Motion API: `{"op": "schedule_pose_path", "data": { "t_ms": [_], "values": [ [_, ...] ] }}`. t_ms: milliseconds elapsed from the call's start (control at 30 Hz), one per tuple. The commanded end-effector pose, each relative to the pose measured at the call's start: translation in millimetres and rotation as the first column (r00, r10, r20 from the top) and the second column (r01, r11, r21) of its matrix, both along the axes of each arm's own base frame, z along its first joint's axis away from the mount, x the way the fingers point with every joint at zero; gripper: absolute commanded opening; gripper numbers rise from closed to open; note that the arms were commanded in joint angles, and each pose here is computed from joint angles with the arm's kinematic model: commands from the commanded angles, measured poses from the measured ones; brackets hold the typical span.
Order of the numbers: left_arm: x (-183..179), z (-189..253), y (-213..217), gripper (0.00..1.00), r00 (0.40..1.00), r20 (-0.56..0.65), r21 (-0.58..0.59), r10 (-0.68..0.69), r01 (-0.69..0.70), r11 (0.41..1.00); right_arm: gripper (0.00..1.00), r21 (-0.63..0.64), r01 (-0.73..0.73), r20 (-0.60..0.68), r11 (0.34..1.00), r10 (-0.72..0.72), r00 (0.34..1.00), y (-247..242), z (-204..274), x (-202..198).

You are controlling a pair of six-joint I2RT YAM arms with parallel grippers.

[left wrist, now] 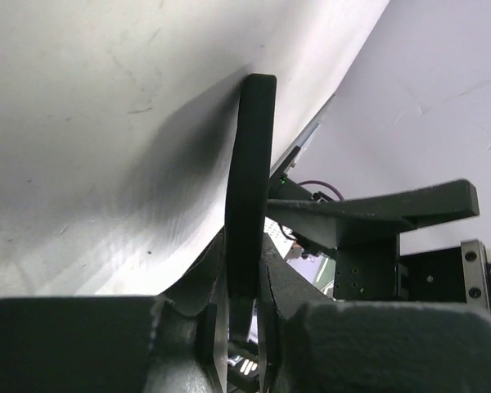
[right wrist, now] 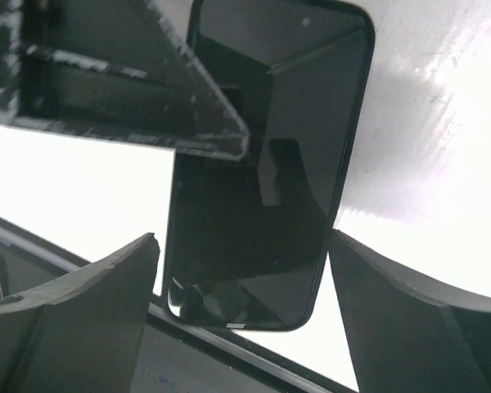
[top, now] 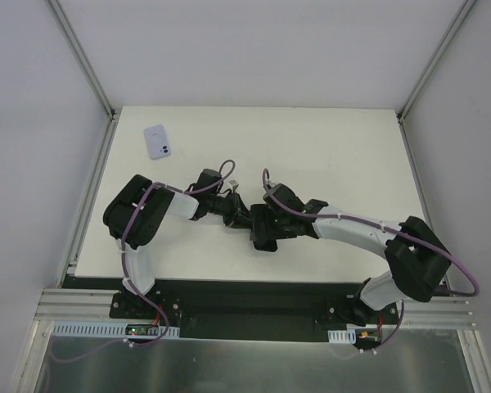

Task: Take the phone out of the phone case
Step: Pick up the phone at the center of the board.

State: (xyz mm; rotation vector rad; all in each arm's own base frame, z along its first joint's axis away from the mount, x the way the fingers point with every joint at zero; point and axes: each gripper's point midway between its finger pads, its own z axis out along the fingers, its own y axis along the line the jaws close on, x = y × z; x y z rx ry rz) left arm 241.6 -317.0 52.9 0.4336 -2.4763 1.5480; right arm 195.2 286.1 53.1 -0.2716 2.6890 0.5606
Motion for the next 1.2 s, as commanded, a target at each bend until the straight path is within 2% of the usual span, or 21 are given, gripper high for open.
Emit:
{"op": "schedule_pose_path", "data": {
  "t_ms": [0, 67, 200, 300, 467, 667, 1167],
  "values": [
    [14, 55, -12, 0.0, 0.997, 0.083, -0.093, -0.003, 0.011, 0.996, 0.92, 0.097, -0.032, 0.115, 0.995, 0.021, 0.993, 2, 60, 9],
    [23, 68, -8, 0.0, 0.99, 0.142, -0.096, 0.019, -0.006, 0.995, 0.96, 0.142, -0.024, 0.166, 0.99, 0.0, 0.986, -8, 91, 9],
    [34, 107, -2, 0.0, 0.951, 0.304, -0.128, 0.056, -0.017, 0.992, 0.97, 0.158, 0.152, 0.253, 0.976, -0.189, 0.949, -56, 132, 21],
    [36, 119, 0, 0.0, 0.923, 0.381, -0.134, 0.058, -0.007, 0.991, 0.96, 0.161, 0.25, 0.256, 0.955, -0.285, 0.924, -83, 137, 20],
    [35, 127, 2, 0.0, 0.89, 0.449, -0.157, 0.078, -0.008, 0.988, 0.95, 0.116, 0.307, 0.237, 0.945, -0.327, 0.915, -101, 130, 10],
    [34, 133, 2, 0.0, 0.887, 0.454, -0.173, 0.088, -0.009, 0.985, 0.93, 0.157, 0.302, 0.188, 0.94, -0.329, 0.926, -93, 115, 4],
    [29, 144, 3, 0.0, 0.889, 0.443, -0.208, 0.112, -0.02, 0.978, 0.92, 0.004, 0.289, 0.152, 0.957, -0.286, 0.946, -91, 79, 7]
  ]
}}
